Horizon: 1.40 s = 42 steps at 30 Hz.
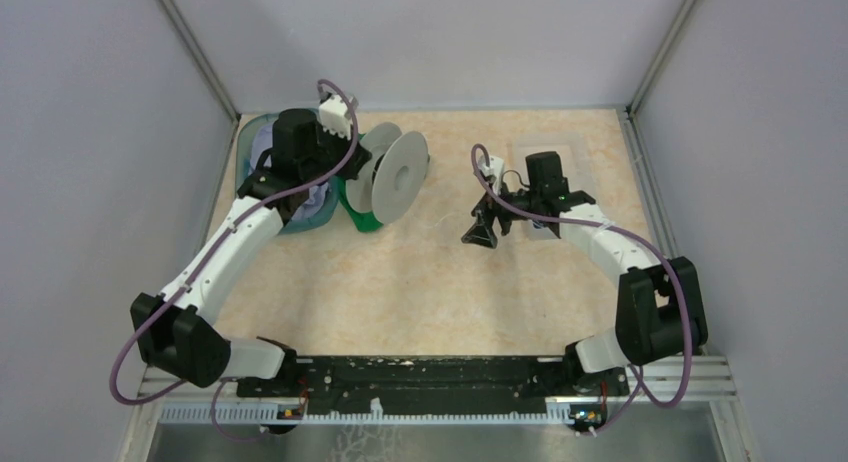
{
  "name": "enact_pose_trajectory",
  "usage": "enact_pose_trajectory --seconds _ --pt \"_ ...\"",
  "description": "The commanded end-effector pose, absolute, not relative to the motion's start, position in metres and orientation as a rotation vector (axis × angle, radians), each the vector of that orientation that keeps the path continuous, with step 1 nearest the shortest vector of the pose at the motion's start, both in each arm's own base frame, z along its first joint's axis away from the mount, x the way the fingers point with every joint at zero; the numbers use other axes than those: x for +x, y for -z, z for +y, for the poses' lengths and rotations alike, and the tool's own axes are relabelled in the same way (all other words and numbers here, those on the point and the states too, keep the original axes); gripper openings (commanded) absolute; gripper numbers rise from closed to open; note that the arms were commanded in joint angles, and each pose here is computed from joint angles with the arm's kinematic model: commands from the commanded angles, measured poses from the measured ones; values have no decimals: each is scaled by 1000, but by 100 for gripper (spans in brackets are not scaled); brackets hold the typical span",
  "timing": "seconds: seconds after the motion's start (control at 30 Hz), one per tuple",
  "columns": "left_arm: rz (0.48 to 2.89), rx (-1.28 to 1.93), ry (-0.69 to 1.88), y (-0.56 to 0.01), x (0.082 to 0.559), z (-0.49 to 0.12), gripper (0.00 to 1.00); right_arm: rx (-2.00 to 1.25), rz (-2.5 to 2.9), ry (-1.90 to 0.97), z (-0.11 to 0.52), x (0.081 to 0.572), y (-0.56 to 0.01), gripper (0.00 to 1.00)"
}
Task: Wrap the cables
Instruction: Wrap the cable around the cable reel.
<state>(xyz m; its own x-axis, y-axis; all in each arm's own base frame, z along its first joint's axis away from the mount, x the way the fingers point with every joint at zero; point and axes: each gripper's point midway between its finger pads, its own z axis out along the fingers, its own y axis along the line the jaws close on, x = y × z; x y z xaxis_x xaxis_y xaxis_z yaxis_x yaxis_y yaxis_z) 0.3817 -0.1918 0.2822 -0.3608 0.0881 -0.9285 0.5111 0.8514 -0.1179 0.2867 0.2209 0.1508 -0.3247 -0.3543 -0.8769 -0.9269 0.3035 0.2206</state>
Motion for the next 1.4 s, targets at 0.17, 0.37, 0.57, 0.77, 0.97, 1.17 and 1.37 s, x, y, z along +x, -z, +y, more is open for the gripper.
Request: enact_pose_trajectory --seconds 0.17,0.37,0.57,0.77,0.97,1.17,1.37 --pt "1749 422 548 -343 381 -191 0 -1070 1723 -670 211 341 -150 82" --pt "1743 424 571 -348 380 -192 0 -992 1777 -585 202 361 -131 81" --pt "1741 424 581 -351 380 -192 0 -858 1886 -566 198 383 -113 78" --pt "1740 417 583 -353 381 -190 0 -748 1966 -622 202 390 -102 75" --pt "1742 414 595 -353 383 -191 0 -665 2023 -704 211 394 -90 65" --pt "1738 409 596 -355 382 -190 0 -595 2065 -727 211 395 -79 53" --pt "1743 380 585 -355 385 -185 0 -606 2021 -739 212 388 -85 23"
